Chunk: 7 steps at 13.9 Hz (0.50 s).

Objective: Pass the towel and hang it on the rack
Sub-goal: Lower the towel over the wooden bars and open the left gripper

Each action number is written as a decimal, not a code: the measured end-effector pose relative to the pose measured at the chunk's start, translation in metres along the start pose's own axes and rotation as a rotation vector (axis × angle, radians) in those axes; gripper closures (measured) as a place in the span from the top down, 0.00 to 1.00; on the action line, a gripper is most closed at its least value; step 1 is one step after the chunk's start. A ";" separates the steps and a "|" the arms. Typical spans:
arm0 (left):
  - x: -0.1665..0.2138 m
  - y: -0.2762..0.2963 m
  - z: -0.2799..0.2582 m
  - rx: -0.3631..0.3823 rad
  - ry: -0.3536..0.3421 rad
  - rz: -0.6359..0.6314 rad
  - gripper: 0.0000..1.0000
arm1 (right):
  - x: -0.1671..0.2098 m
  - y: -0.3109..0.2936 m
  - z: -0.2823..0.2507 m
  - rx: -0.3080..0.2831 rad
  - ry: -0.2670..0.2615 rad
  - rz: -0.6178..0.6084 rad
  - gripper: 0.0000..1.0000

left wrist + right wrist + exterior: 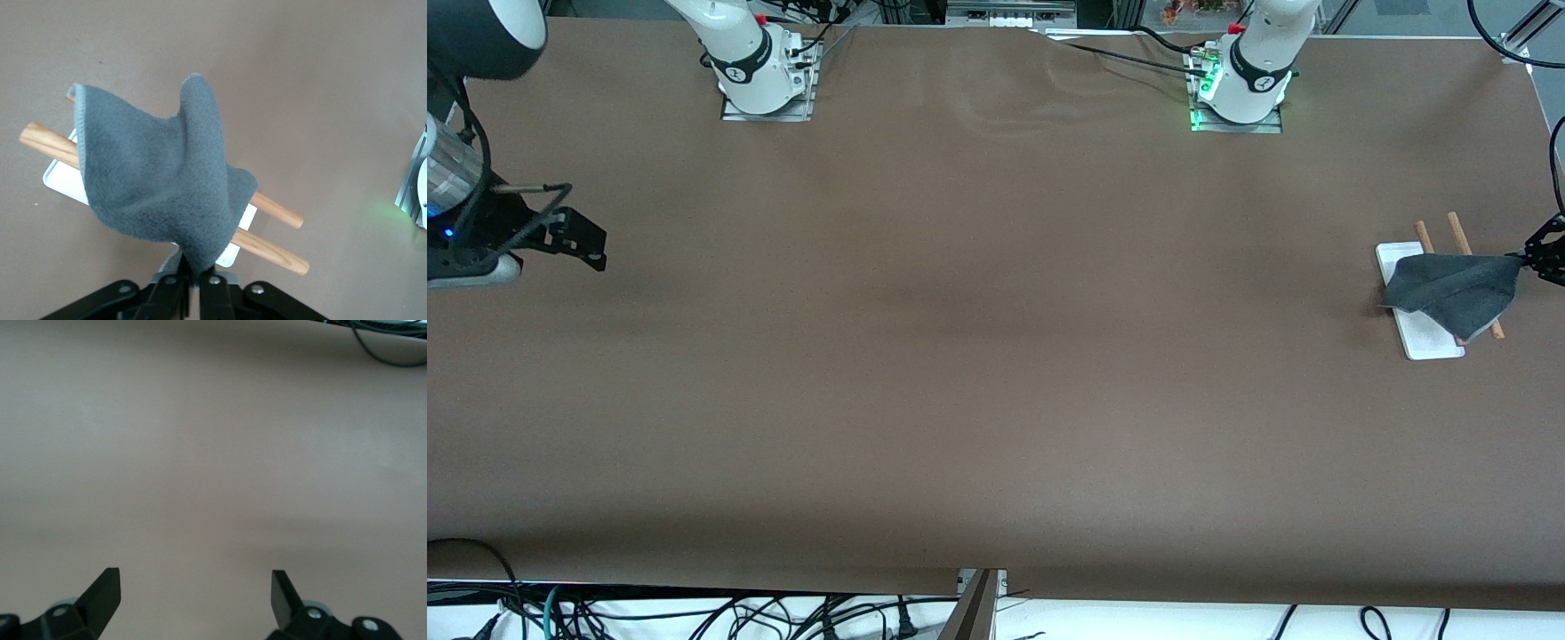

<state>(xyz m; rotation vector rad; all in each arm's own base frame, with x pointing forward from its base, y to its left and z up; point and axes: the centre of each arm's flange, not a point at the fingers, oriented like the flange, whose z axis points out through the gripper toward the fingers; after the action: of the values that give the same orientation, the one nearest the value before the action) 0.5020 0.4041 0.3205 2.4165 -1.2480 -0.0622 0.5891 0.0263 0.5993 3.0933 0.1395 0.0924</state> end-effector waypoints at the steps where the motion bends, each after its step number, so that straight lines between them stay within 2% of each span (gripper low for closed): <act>1: -0.001 -0.002 0.001 0.000 0.001 -0.001 0.12 | -0.006 0.005 -0.006 0.020 -0.004 0.015 1.00; 3: -0.004 -0.005 0.004 -0.001 0.003 -0.004 0.15 | -0.014 0.018 -0.012 0.040 -0.014 0.046 1.00; 5: -0.009 -0.009 0.007 0.011 0.004 -0.011 0.30 | -0.017 0.032 -0.008 0.046 -0.031 0.059 1.00; 7: -0.020 -0.012 0.008 0.016 0.010 -0.027 0.50 | -0.019 0.037 -0.003 0.049 -0.049 0.059 1.00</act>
<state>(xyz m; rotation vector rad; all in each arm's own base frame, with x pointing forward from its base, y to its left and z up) 0.4975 0.4237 0.3057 2.4443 -1.2167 -0.0480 0.5732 -0.0118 0.6033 3.1458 0.0500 0.0151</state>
